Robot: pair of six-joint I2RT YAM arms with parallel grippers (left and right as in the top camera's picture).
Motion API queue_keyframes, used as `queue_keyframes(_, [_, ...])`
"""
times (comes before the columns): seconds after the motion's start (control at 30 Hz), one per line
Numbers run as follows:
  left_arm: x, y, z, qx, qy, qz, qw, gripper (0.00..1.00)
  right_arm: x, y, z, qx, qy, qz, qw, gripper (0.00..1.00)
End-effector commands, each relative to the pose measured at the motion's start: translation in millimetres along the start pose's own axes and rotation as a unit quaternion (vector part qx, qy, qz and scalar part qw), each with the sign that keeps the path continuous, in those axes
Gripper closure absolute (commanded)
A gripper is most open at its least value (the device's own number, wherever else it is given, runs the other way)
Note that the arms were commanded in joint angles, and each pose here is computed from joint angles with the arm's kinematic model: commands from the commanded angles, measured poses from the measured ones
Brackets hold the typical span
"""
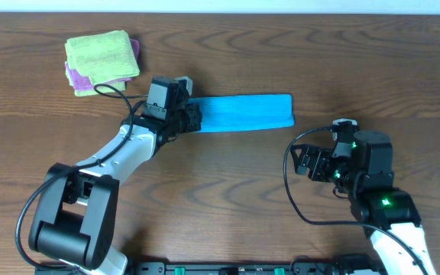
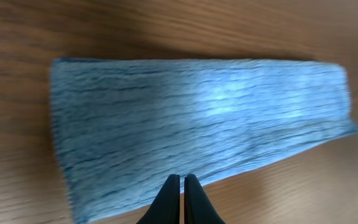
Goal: Fold the cloth
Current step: 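Move the left gripper to the folded strip's left end and grasp it, then move the right gripper to the strip's right end and grasp it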
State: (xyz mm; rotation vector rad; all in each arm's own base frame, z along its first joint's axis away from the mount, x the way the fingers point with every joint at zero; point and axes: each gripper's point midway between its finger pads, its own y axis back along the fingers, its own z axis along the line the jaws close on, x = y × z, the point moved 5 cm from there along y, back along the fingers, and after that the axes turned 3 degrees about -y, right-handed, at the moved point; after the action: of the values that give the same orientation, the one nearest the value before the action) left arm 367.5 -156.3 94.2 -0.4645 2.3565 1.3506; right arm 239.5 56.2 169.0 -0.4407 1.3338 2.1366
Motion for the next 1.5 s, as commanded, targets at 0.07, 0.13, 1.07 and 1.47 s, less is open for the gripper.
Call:
queue_keyframes(0.07, [-9, 1, 12, -0.053, -0.036, -0.020, 0.998, 0.94, -7, 4, 6, -0.010, 0.012, -0.008, 1.000, 0.10])
queue_keyframes(0.13, [-10, 0, 14, -0.062, -0.036, -0.024, 0.997, 0.94, -7, 4, 6, -0.010, 0.019, -0.008, 1.000, 0.12])
queue_keyframes(1.07, [6, -33, 27, -0.061, -0.022, 0.030, 0.997, 0.94, 10, -39, -17, 0.033, 0.015, 0.075, 0.997, 0.23])
queue_keyframes(1.47, [7, -33, 25, -0.052, -0.021, 0.035, 0.998, 0.94, -6, -92, -26, -0.006, -0.001, 0.064, 0.998, 0.28])
